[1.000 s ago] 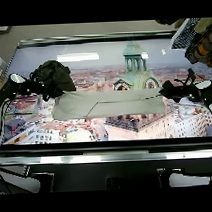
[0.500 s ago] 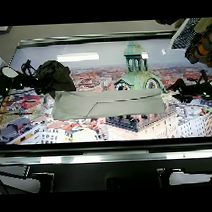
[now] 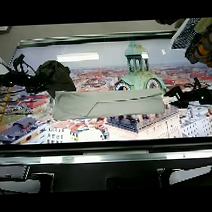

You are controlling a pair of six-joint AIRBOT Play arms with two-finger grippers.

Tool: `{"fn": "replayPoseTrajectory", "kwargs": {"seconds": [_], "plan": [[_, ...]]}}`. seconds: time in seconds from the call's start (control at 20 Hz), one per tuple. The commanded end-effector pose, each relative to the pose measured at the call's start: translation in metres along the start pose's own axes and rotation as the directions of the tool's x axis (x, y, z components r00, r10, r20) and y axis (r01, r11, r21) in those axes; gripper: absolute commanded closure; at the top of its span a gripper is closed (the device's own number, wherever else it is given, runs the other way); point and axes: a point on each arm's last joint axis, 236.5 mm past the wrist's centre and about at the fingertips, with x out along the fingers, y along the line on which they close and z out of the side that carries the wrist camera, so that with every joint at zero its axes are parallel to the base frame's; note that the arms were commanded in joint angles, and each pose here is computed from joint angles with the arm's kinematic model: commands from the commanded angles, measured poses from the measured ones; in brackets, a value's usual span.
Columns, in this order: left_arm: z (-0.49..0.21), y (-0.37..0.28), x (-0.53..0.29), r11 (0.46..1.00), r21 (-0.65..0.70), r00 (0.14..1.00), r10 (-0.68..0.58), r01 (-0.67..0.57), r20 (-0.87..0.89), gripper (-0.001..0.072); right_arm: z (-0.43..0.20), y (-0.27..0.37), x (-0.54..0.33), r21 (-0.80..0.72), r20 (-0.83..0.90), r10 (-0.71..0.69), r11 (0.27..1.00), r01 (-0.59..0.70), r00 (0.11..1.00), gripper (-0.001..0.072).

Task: Fold the clothes and pants, and hang the long-sleeved shirts on hangers.

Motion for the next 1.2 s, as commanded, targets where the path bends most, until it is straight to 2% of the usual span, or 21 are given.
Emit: {"fn": "replayPoseTrajectory", "kwargs": {"seconds": [0.0, 0.2, 0.35, 0.4, 0.5, 0.6, 0.8, 0.9, 1.15], "plan": [[-0.005, -0.003, -0.001, 1.000, 0.014, 1.000, 0.007, -0.006, -0.013, 0.0224, -0.007, 0.008, 0.018, -0.017, -0.044, 0.051, 0.999, -0.051, 0.998, 0.0052], [-0.007, -0.008, 0.001, 1.000, 0.026, 1.000, 0.007, -0.007, -0.019, 0.0225, -0.032, 0.016, 0.049, -0.100, -0.121, -0.033, 0.995, 0.021, 0.992, 0.0070], [-0.008, -0.008, 0.001, 1.000, 0.026, 1.000, 0.007, -0.006, -0.023, 0.0227, -0.037, 0.021, 0.055, -0.130, -0.126, -0.059, 0.991, 0.043, 0.990, 0.0513], [-0.009, -0.009, 0.001, 1.000, 0.024, 1.000, 0.001, 0.000, -0.024, 0.0274, -0.037, 0.024, 0.052, -0.124, -0.122, -0.055, 0.992, 0.040, 0.991, 0.0655], [-0.010, -0.019, 0.002, 0.999, 0.010, 0.999, -0.039, 0.039, -0.028, 0.0684, -0.035, 0.039, 0.036, -0.128, -0.095, -0.039, 0.991, 0.027, 0.995, 0.0680], [-0.015, -0.035, 0.007, 0.997, -0.030, 0.996, -0.074, 0.073, -0.044, 0.0690, -0.038, 0.062, 0.007, -0.137, -0.071, -0.031, 0.990, 0.021, 0.997, 0.0681], [-0.049, -0.089, 0.040, 0.994, 0.027, 0.988, -0.104, 0.108, -0.117, 0.0690, -0.044, 0.106, -0.068, -0.144, 0.017, -0.047, 0.988, 0.049, 0.999, 0.0681], [-0.071, -0.128, 0.068, 0.991, 0.004, 0.981, -0.134, 0.136, -0.140, 0.0690, -0.042, 0.122, -0.107, -0.166, 0.101, -0.074, 0.982, 0.091, 0.992, 0.0681], [-0.146, -0.245, 0.139, 0.939, -0.046, 0.916, -0.342, 0.340, -0.212, 0.0690, -0.054, 0.142, -0.182, -0.177, 0.198, -0.164, 0.964, 0.199, 0.967, 0.0681]]}}
